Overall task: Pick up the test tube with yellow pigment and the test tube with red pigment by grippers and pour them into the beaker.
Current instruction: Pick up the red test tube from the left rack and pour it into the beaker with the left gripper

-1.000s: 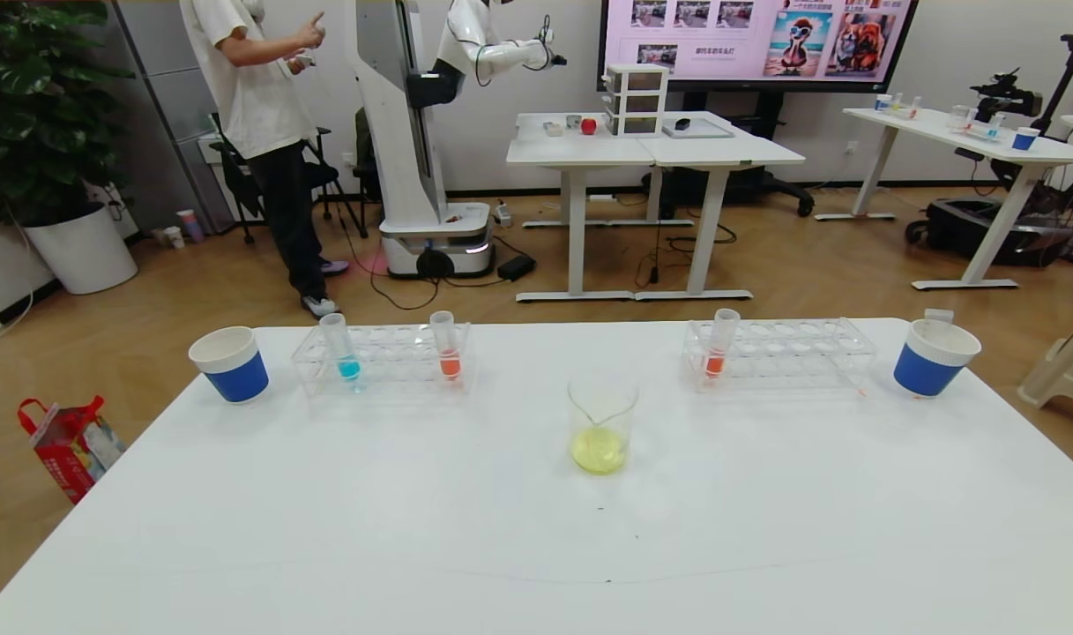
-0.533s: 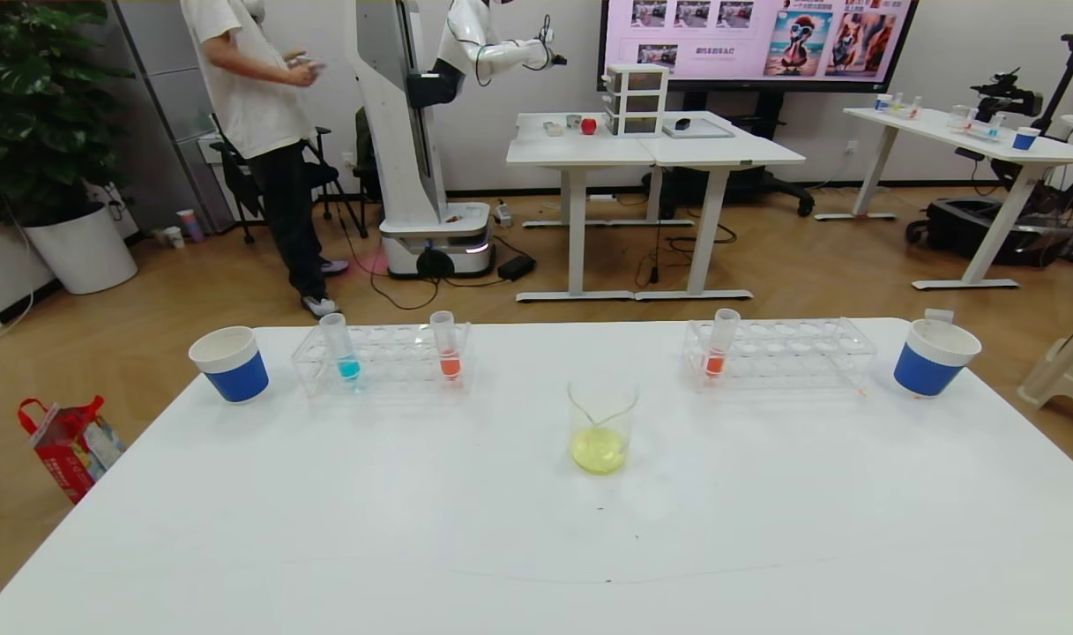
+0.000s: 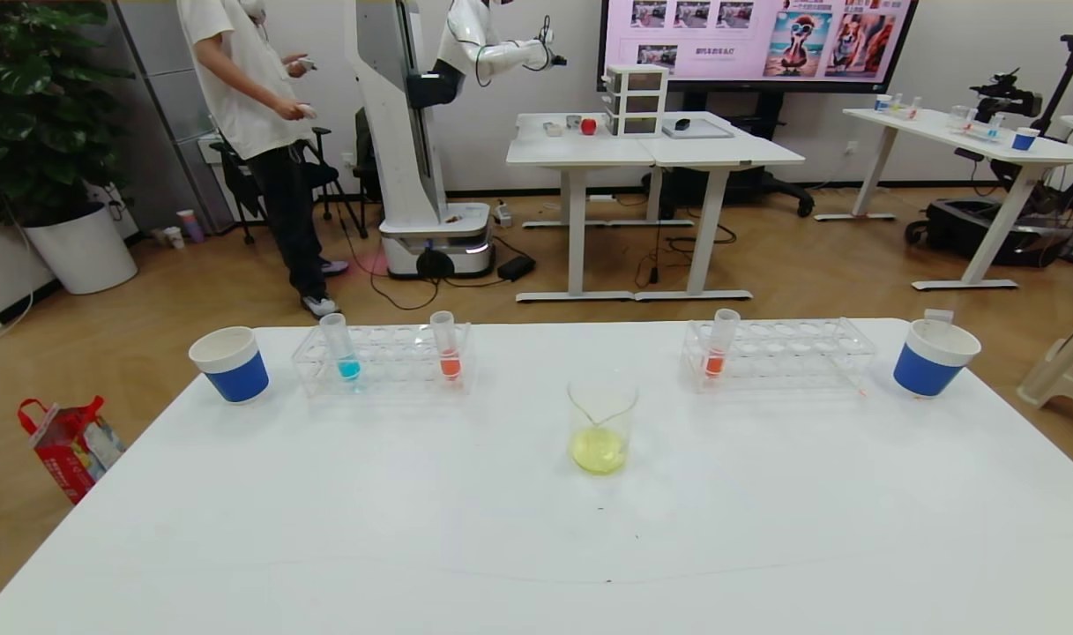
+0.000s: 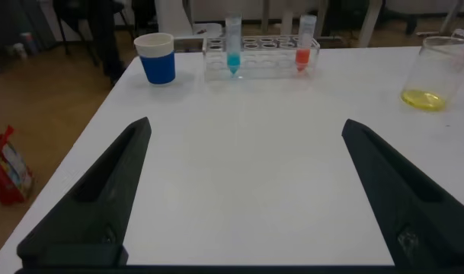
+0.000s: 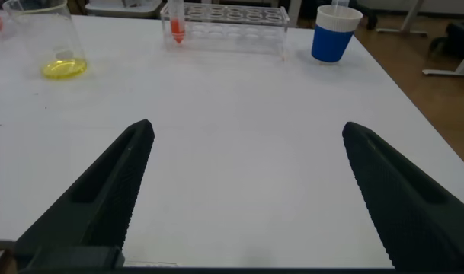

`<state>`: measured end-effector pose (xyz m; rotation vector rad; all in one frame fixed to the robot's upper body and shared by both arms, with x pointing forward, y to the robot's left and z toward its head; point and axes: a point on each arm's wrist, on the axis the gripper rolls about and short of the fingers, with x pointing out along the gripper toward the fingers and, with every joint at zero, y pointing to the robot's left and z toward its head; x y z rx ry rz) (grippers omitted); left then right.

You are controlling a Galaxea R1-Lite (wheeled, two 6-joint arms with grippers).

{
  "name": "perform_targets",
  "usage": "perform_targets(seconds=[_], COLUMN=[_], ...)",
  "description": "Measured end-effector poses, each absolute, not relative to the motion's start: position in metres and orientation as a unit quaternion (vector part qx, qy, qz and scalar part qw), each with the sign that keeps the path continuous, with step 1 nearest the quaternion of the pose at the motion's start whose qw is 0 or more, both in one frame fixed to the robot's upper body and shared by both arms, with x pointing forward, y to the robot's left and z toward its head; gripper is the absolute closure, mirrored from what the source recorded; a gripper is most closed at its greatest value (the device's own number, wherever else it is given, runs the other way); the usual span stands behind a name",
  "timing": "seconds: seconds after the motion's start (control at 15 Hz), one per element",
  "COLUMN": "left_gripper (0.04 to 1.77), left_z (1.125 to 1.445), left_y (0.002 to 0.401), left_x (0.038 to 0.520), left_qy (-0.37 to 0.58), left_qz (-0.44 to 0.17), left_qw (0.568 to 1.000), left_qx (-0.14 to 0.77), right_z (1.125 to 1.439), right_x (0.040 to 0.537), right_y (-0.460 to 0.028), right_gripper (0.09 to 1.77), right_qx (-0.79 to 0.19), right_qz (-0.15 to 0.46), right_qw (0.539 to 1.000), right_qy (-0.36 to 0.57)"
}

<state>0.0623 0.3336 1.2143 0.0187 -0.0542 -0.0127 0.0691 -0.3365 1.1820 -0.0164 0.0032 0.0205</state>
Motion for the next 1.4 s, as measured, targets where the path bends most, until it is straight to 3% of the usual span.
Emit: perform_targets(seconds=[0.33,0.67,1.07,1.4], left_gripper=[0.06,0.06,0.06,0.06], left_z=[1.285,1.322,1.283,1.228], left_y=[0.333,0.328,0.279,0.214], left_x=[0.099,0.205,0.318,0.369], left_qy=[-0.031,-0.027,-0.014,0.006], left_qz=[-0.020,-0.027,-0.027,-0.035], left_qw=[0.999,0.999,1.000,0.999], left_qx=[0.012,0.011,-0.001,-0.002], right_z=[1.182,1.182,1.182,1.182], right_x=[0.069,0.069,0.069,0.069], right_y=[-0.337,-0.337,-0.337,-0.337], right_gripper=[0.13,0.13,0.13,0.13], right_qx=[-0.008,-0.007,-0.008,-0.008], right_qz=[0.010,0.011,0.011,0.011], right_qw=[1.000,1.000,1.000,1.000], right_qy=[0.002,0.002,0.002,0.002])
